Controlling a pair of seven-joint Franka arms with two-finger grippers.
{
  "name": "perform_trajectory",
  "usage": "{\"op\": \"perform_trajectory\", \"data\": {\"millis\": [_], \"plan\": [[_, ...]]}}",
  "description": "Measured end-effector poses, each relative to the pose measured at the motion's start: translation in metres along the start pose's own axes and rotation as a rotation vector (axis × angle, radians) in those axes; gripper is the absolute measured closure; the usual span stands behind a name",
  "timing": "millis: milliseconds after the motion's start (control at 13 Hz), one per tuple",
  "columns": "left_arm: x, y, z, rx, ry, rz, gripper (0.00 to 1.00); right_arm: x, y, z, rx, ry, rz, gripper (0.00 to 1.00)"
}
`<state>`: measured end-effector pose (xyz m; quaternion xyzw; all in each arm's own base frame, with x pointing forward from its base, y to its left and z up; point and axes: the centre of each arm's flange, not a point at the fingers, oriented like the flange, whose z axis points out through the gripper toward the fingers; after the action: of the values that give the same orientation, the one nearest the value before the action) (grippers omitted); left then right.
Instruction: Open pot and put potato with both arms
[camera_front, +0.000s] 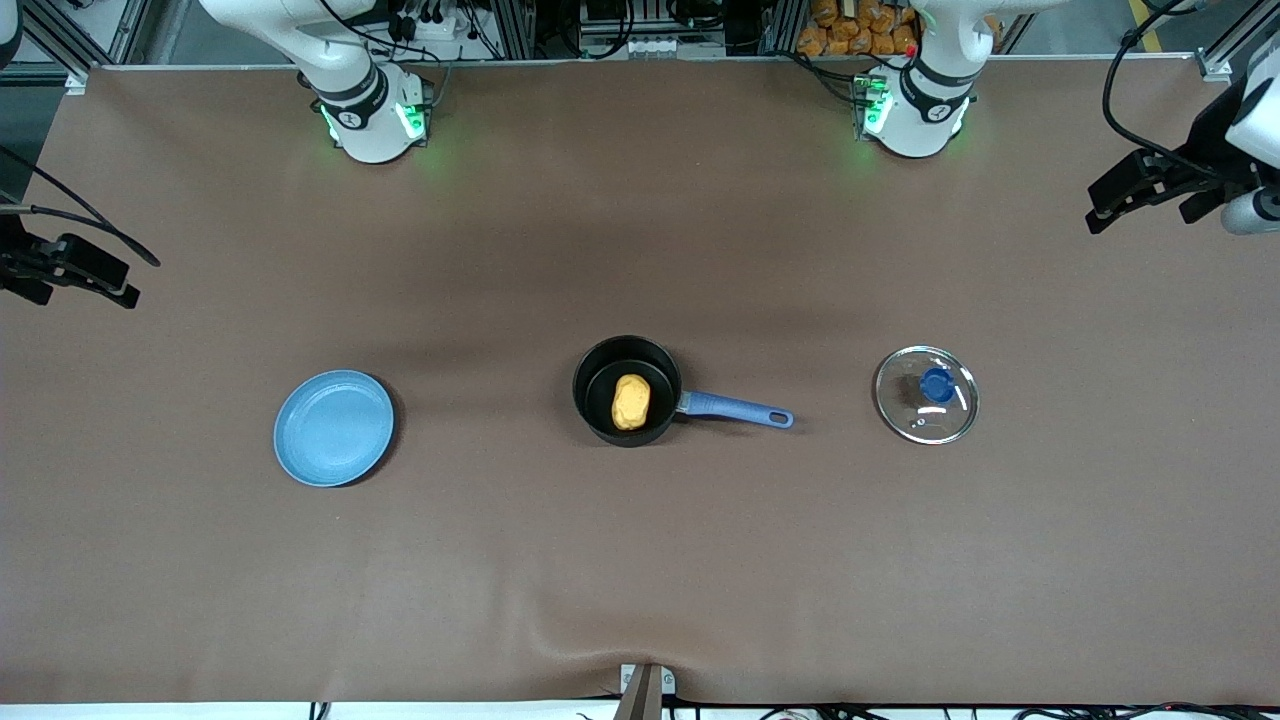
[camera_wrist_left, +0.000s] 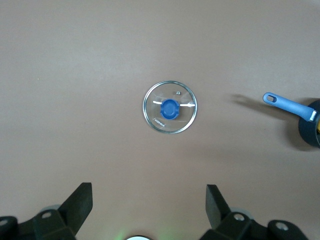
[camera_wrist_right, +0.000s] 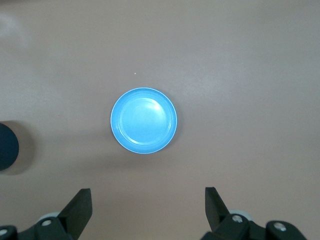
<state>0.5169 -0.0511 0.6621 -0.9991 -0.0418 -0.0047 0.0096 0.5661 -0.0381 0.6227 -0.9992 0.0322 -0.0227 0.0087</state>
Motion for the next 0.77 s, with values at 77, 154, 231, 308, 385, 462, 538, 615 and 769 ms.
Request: {"op": "perform_trajectory", "data": {"millis": [77,154,231,308,385,462,538,615,769], "plan": [[0.0003,0.0006,0.0006,0.0,0.001,0.011,0.0,-0.0002,0.0001,-0.0002,0.0,0.0,0.0,0.0],[0.0009,0.0,0.0004,-0.001,0.004,0.018,0.0,-0.0002,0.0001,0.0,0.0,0.0,0.0,0.0],[0.0016,-0.001,0.0,-0.002,0.009,0.017,0.0,-0.0002,0.0007,0.0001,0.0,0.0,0.001,0.0],[0.0019,-0.0022,-0.0004,-0.002,0.011,0.015,0.0,-0.0002,0.0028,0.0002,0.0,0.0,0.005,0.0],[0.0021,-0.0031,-0.0008,-0.002,0.012,0.013,0.0,-0.0002,0.0033,0.0004,0.001,-0.001,0.005,0.0],[0.0021,-0.0034,-0.0013,-0.002,0.013,0.013,0.0,-0.0001,0.0021,0.0005,0.002,-0.001,0.002,0.0],[0.0021,-0.0036,-0.0015,-0.002,0.013,0.012,0.0,-0.0001,0.0006,0.0005,0.003,0.0,-0.001,0.0],[0.0021,-0.004,-0.0014,-0.002,0.012,0.011,0.0,-0.0001,-0.0011,0.0004,0.003,0.0,-0.004,0.0],[0.0021,-0.005,-0.0013,-0.002,0.01,0.01,0.0,-0.0002,-0.0011,0.0003,0.003,0.0,-0.004,0.0]]}}
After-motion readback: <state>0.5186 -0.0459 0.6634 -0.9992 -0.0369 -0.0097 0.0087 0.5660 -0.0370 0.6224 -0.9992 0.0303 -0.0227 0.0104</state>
